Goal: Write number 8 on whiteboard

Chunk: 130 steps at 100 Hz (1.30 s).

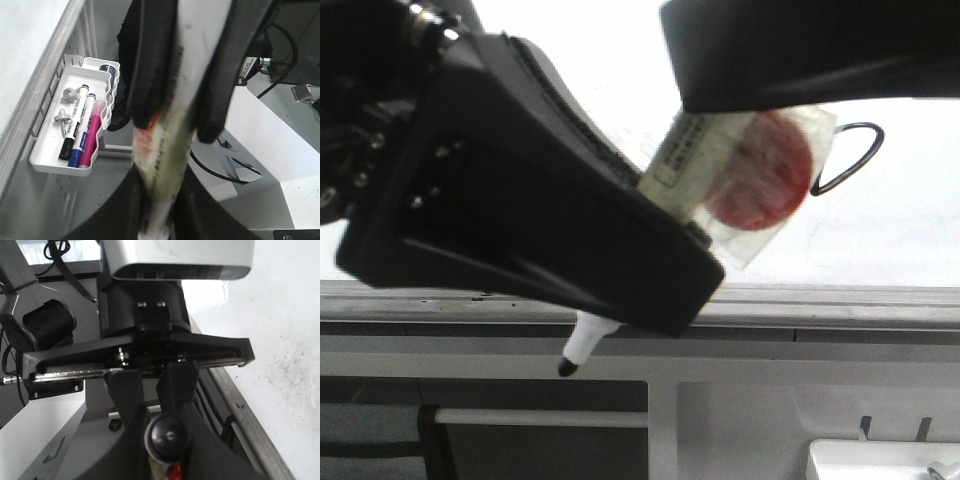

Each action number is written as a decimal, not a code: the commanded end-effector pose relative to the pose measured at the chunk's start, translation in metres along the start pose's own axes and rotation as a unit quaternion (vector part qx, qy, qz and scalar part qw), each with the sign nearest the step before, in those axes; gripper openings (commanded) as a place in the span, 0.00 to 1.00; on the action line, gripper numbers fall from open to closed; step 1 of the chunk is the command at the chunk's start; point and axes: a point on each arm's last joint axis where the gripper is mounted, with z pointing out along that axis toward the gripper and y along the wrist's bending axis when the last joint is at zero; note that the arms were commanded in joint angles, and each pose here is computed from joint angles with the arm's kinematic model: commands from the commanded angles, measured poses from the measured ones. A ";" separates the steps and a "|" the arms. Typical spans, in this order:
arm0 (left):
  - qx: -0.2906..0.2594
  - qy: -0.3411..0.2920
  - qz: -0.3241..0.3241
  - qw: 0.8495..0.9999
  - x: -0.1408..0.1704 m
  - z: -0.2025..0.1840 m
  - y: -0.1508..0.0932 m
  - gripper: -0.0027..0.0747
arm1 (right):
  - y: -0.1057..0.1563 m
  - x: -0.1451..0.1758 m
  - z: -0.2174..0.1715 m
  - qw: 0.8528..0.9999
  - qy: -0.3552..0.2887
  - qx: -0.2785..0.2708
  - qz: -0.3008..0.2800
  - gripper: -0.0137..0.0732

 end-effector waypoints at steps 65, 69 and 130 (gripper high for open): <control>-0.171 -0.131 -0.196 0.957 -0.012 -0.019 0.041 0.01 | -0.004 -0.044 -0.086 0.953 -0.143 0.267 0.021 0.17; -0.189 -0.133 -0.207 0.951 -0.013 -0.018 0.046 0.01 | -0.003 -0.044 -0.091 0.949 -0.151 0.276 0.021 0.08; -0.341 -0.101 -0.279 0.892 -0.013 0.001 0.095 0.01 | -0.003 -0.045 -0.096 0.941 -0.169 0.287 0.058 0.08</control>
